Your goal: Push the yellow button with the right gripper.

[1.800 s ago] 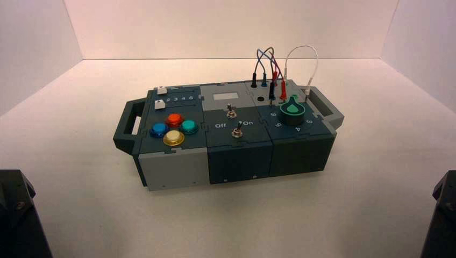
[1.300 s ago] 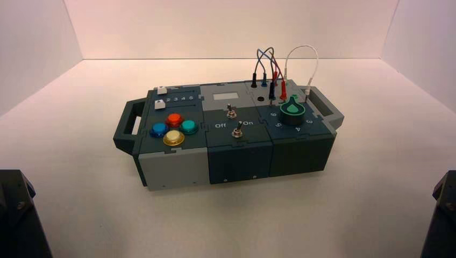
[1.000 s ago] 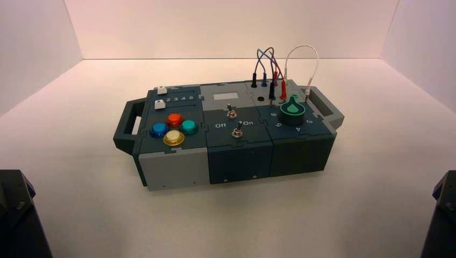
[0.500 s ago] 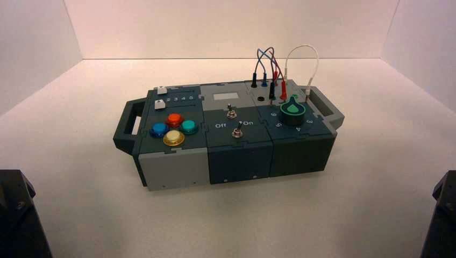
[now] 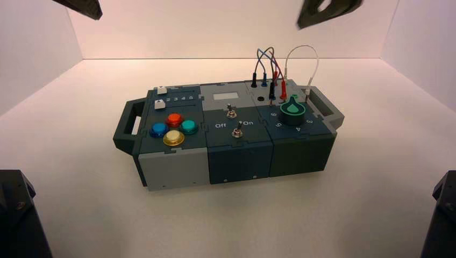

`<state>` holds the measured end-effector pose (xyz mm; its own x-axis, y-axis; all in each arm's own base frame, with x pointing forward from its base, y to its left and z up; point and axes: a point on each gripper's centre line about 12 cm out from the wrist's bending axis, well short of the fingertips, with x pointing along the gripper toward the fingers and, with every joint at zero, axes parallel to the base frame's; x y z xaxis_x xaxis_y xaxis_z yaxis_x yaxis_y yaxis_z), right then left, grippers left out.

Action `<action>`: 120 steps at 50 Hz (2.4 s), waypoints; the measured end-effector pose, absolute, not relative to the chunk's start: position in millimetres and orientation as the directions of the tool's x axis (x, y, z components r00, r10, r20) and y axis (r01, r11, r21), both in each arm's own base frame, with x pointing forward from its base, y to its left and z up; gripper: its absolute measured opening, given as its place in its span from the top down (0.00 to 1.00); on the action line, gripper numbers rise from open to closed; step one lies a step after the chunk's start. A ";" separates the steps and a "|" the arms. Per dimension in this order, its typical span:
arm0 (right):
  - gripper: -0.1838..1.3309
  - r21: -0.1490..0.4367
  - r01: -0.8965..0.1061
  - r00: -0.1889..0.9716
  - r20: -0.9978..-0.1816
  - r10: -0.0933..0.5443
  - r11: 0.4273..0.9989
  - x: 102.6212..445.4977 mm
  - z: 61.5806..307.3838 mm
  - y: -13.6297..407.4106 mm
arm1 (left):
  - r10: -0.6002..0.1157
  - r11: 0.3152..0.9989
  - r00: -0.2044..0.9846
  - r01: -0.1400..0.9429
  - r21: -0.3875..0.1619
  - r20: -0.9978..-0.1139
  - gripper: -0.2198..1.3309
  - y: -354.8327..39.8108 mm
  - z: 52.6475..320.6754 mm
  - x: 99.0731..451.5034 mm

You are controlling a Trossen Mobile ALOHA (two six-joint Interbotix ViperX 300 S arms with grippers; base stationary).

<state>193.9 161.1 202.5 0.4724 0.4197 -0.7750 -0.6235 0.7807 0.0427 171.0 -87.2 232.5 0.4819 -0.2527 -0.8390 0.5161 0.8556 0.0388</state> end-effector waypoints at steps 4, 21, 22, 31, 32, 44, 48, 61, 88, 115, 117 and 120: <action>0.97 0.058 -0.654 0.420 -0.802 0.425 0.755 190.0 197.9 175.2 | -0.248 0.856 0.474 0.515 0.038 -0.845 0.96 -86.1 232.4 169.3; 0.97 0.120 -0.737 0.240 -0.874 0.423 0.665 178.4 182.4 234.7 | -0.212 0.837 0.397 0.545 0.043 -0.893 0.96 -82.1 222.6 159.2; 0.97 0.122 -0.740 0.233 -0.876 0.423 0.662 178.3 181.6 237.7 | -0.212 0.837 0.392 0.546 0.041 -0.895 0.96 -82.1 221.5 158.4; 0.97 0.158 -0.769 0.162 -0.889 0.429 0.619 168.4 171.9 270.4 | -0.219 0.830 0.381 0.557 0.034 -0.899 0.96 -83.5 220.9 154.4; 0.97 0.159 -0.769 0.160 -0.890 0.427 0.619 167.9 171.3 270.6 | -0.219 0.830 0.381 0.557 0.034 -0.899 0.96 -83.3 221.1 154.2; 0.97 0.183 -0.784 0.079 -0.918 0.388 0.593 161.7 150.5 301.7 | -0.205 0.822 0.366 0.568 0.043 -0.908 0.96 -82.3 223.9 153.3; 0.97 0.184 -0.786 0.061 -0.927 0.370 0.590 161.8 144.6 307.1 | -0.203 0.817 0.364 0.574 0.047 -0.909 0.96 -82.1 223.5 153.3; 0.97 0.192 -0.789 0.032 -0.936 0.350 0.584 166.2 137.9 325.1 | -0.203 0.815 0.365 0.578 0.050 -0.908 0.96 -82.3 223.2 153.4; 0.97 0.203 -0.792 -0.028 -0.954 0.298 0.575 164.8 117.9 346.5 | -0.218 0.815 0.393 0.576 0.055 -0.893 0.96 -80.6 229.2 150.3; 0.97 0.203 -0.789 -0.035 -0.957 0.287 0.580 165.8 112.1 347.3 | -0.221 0.813 0.395 0.580 0.055 -0.892 0.96 -81.3 229.6 149.9; 0.97 0.202 -0.788 -0.037 -0.959 0.282 0.582 166.4 109.2 347.1 | -0.221 0.812 0.393 0.581 0.055 -0.892 0.96 -81.6 229.3 149.9; 0.97 0.201 -0.786 -0.040 -0.960 0.276 0.585 167.3 105.9 347.4 | -0.222 0.811 0.393 0.582 0.055 -0.892 0.96 -82.0 229.6 150.1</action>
